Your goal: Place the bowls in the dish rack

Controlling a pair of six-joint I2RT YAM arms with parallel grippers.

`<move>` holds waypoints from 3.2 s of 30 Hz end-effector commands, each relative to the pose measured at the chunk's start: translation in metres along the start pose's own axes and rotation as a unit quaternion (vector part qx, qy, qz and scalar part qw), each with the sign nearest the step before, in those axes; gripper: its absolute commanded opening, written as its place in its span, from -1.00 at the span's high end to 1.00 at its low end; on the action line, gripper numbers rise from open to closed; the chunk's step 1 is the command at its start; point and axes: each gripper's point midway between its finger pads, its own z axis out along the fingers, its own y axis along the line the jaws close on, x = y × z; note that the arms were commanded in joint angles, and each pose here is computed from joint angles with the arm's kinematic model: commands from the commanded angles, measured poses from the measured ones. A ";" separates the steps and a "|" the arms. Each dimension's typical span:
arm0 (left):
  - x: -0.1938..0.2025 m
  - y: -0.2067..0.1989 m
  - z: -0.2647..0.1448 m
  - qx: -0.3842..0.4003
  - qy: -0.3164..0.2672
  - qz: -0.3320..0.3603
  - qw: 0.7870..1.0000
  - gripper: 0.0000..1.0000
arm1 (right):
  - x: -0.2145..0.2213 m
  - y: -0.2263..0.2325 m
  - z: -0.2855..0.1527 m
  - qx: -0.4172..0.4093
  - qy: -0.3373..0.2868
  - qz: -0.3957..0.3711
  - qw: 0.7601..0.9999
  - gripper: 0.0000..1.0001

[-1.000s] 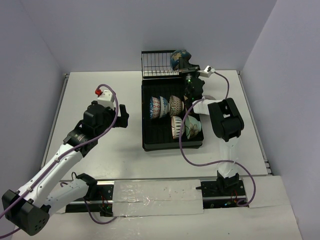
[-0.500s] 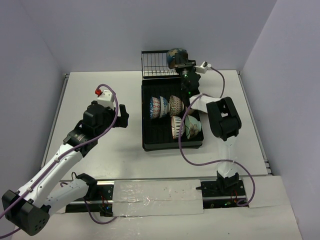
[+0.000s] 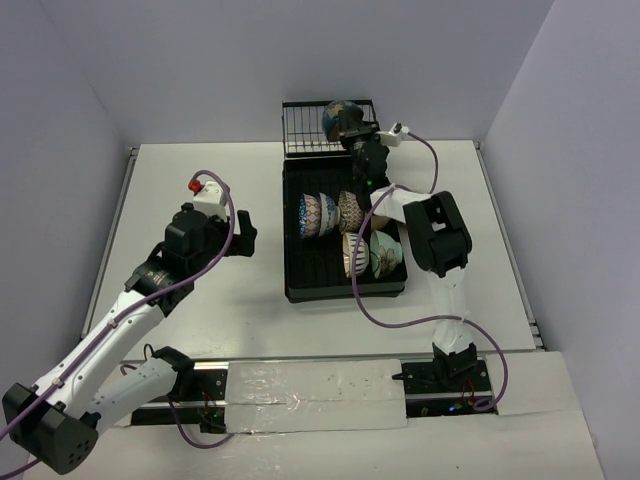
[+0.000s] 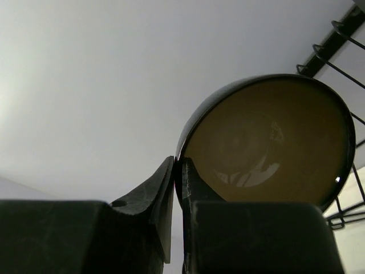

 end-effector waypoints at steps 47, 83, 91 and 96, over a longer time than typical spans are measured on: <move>-0.006 0.008 0.001 -0.021 -0.012 0.000 1.000 -0.99 | -0.046 0.036 -0.106 0.068 0.061 -0.118 0.989 -0.05; -0.003 0.015 0.009 -0.034 -0.002 0.000 0.999 -0.98 | -0.202 -0.203 -0.224 0.452 0.216 -0.264 0.824 -0.03; -0.005 0.010 0.008 -0.017 -0.007 0.008 1.000 -0.98 | -0.203 -0.209 -0.224 0.452 0.220 -0.276 0.819 0.59; -0.012 -0.011 0.003 0.045 -0.023 0.014 0.999 -0.99 | -0.204 -0.206 -0.226 0.447 0.220 -0.283 0.820 1.00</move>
